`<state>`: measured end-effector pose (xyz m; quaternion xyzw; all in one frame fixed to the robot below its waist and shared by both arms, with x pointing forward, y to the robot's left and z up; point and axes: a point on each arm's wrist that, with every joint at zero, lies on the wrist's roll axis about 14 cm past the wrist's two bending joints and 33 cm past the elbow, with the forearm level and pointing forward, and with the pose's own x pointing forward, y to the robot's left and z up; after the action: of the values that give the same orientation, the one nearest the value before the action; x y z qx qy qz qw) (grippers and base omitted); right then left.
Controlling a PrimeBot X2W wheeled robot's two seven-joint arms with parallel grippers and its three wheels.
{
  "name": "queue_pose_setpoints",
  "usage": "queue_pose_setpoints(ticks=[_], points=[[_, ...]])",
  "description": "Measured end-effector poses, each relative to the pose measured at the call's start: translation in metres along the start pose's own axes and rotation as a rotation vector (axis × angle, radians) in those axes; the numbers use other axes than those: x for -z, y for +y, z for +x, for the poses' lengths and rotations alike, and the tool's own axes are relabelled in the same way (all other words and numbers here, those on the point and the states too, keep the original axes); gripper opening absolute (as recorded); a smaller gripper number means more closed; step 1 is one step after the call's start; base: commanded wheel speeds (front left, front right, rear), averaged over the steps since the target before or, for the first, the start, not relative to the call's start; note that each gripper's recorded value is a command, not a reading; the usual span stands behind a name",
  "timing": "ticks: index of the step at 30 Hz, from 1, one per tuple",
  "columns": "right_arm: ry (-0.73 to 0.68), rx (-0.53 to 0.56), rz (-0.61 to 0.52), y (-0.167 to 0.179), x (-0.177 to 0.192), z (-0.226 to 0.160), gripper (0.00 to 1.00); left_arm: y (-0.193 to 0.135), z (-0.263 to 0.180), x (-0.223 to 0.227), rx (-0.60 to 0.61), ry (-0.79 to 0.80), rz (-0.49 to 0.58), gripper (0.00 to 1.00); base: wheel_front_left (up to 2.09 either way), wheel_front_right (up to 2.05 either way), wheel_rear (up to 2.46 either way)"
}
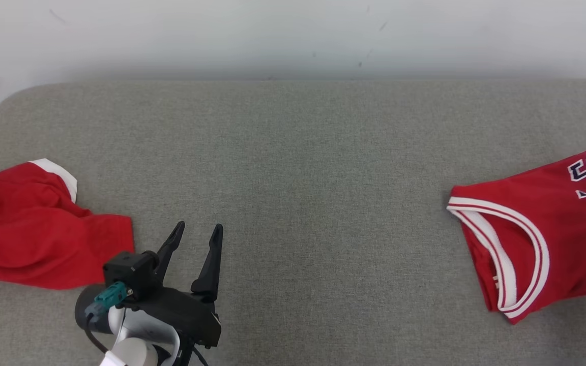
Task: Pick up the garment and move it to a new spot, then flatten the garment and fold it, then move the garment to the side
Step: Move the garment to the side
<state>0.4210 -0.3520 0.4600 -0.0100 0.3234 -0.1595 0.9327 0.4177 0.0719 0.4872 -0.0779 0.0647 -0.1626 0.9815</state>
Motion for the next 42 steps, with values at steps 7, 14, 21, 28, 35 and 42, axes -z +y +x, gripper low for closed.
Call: queue_pose_setpoints(ticks=[7, 14, 21, 28, 35, 42], points=[[-0.040, 0.027, -0.031, -0.015, -0.008, -0.002, 0.00, -0.001, 0.008, 0.004, 0.011, 0.013, 0.003, 1.00, 0.00, 0.00, 0.00], [-0.081, 0.085, -0.053, -0.044, -0.017, -0.008, 0.00, -0.010, 0.014, 0.009, 0.039, 0.029, 0.000, 1.00, 0.00, 0.00, 0.00], [-0.124, 0.111, -0.058, -0.061, -0.025, -0.015, 0.00, -0.011, 0.015, 0.010, 0.044, 0.033, 0.002, 1.00, 0.00, 0.00, 0.00], [-0.128, 0.126, -0.064, -0.070, -0.022, -0.016, 0.00, -0.009, 0.013, 0.011, 0.042, 0.039, 0.013, 1.00, 0.00, 0.00, 0.00], [-0.172, 0.114, -0.076, -0.064, -0.031, -0.015, 1.00, -0.006, 0.013, 0.013, 0.038, 0.048, 0.018, 1.00, 0.00, 0.00, 0.00], [-0.195, 0.106, -0.086, -0.059, -0.036, -0.013, 1.00, -0.004, 0.013, 0.016, 0.035, 0.057, 0.016, 1.00, 0.00, 0.00, 0.00]])
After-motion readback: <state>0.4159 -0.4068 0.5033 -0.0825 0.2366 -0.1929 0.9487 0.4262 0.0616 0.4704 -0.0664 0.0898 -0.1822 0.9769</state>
